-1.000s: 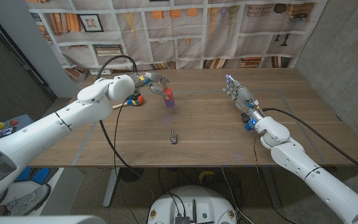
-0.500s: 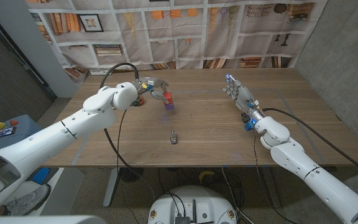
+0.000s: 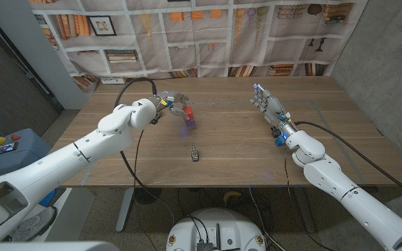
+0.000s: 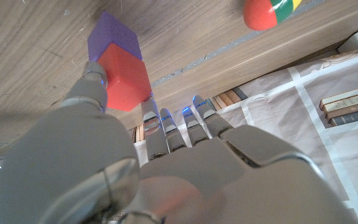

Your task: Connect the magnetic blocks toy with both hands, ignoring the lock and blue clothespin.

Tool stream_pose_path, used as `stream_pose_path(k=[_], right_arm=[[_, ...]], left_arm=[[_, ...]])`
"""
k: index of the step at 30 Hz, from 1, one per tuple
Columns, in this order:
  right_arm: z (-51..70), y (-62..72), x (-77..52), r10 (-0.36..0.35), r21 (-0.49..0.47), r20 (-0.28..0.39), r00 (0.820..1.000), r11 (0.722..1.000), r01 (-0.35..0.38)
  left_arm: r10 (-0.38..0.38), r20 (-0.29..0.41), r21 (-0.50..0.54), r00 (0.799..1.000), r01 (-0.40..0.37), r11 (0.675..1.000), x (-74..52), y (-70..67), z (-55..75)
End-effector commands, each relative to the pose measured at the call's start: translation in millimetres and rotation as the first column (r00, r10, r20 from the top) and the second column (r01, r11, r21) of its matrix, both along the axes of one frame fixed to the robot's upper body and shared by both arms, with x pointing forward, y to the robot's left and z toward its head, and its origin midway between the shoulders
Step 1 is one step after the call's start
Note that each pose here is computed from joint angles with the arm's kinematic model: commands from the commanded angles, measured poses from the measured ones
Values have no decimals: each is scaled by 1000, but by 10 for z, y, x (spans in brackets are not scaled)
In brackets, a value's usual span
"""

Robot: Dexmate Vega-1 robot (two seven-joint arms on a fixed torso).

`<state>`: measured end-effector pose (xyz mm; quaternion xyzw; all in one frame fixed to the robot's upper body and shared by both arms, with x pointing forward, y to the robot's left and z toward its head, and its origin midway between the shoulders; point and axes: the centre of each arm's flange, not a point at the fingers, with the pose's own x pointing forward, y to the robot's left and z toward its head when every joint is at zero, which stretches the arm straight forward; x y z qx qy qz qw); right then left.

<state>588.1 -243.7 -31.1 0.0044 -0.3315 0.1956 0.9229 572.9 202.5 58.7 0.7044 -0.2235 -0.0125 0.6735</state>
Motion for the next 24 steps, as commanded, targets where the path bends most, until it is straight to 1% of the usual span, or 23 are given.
stream_pose_path(k=[1,12,16,24], right_arm=[[-23,6,9,5,7,-5,1000,1000,-5],[-44,8,5,8,15,-10,1000,1000,-8],[-59,13,4,16,25,-14,1000,1000,-16],[-74,23,-1,17,30,-17,1000,999,-17]], left_arm=[[13,-13,-1,1000,-13,1000,47,-7,-122],[13,-22,-2,1000,-13,1000,91,-25,-181],[10,-38,-7,999,-10,1000,108,-21,-203],[19,-48,3,999,-19,1000,139,-18,-235]])
